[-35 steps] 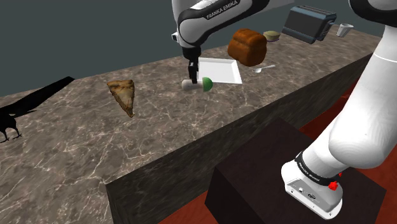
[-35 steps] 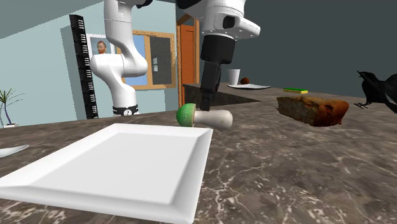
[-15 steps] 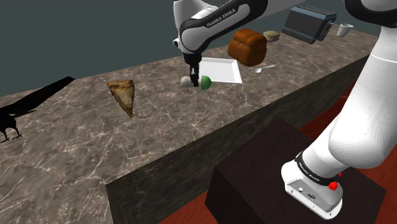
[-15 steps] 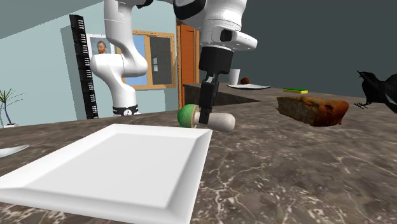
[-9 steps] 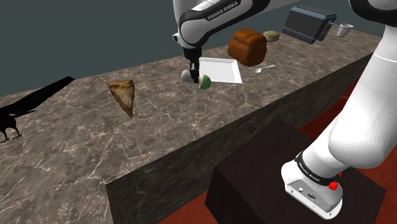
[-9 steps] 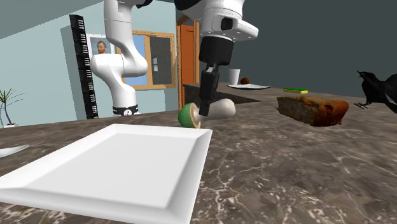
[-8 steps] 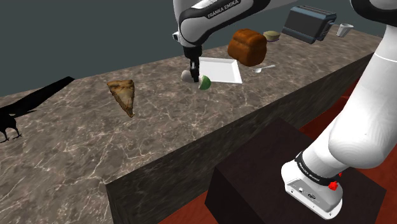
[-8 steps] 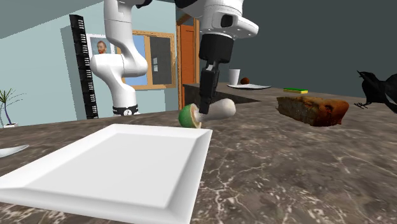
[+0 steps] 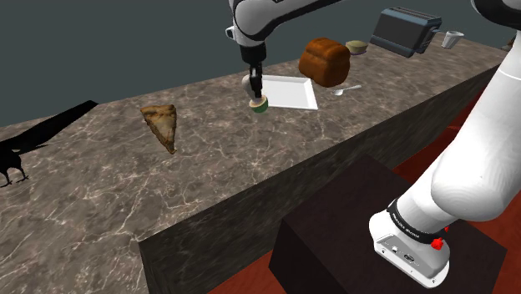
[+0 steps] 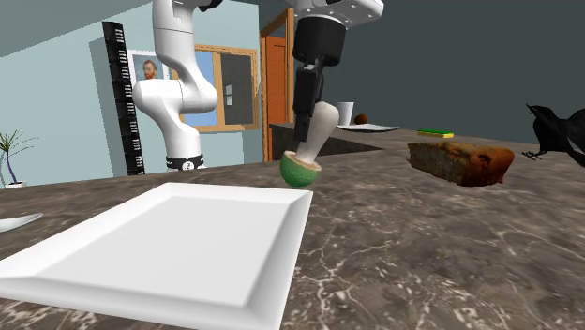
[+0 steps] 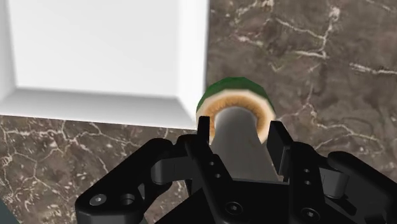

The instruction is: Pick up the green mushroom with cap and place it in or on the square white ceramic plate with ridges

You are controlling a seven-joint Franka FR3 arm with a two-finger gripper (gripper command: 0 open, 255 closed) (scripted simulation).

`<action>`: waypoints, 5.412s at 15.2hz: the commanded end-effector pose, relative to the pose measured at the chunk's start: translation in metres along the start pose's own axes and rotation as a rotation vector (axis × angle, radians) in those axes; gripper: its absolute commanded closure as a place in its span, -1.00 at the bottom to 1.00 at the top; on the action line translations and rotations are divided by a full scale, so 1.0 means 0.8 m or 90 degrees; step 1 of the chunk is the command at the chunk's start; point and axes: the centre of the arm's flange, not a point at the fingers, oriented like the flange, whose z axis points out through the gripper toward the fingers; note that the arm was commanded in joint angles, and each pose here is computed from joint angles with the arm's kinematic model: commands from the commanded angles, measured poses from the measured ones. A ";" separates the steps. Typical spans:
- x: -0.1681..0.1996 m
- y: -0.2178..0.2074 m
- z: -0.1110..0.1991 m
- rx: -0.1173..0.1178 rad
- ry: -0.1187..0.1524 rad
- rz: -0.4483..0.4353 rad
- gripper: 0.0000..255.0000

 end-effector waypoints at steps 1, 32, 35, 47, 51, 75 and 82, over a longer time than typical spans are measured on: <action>-0.002 0.000 -0.013 0.000 0.000 0.000 1.00; -0.119 0.194 0.087 0.000 0.000 0.000 1.00; -0.115 0.202 0.047 -0.009 0.020 0.001 -1.00; -0.050 0.198 0.006 0.049 0.076 -0.032 -1.00; -0.048 0.196 0.023 0.049 0.076 -0.032 -1.00; -0.079 0.174 0.091 0.028 0.211 -0.063 -1.00; -0.072 0.173 0.113 0.028 0.211 -0.063 -1.00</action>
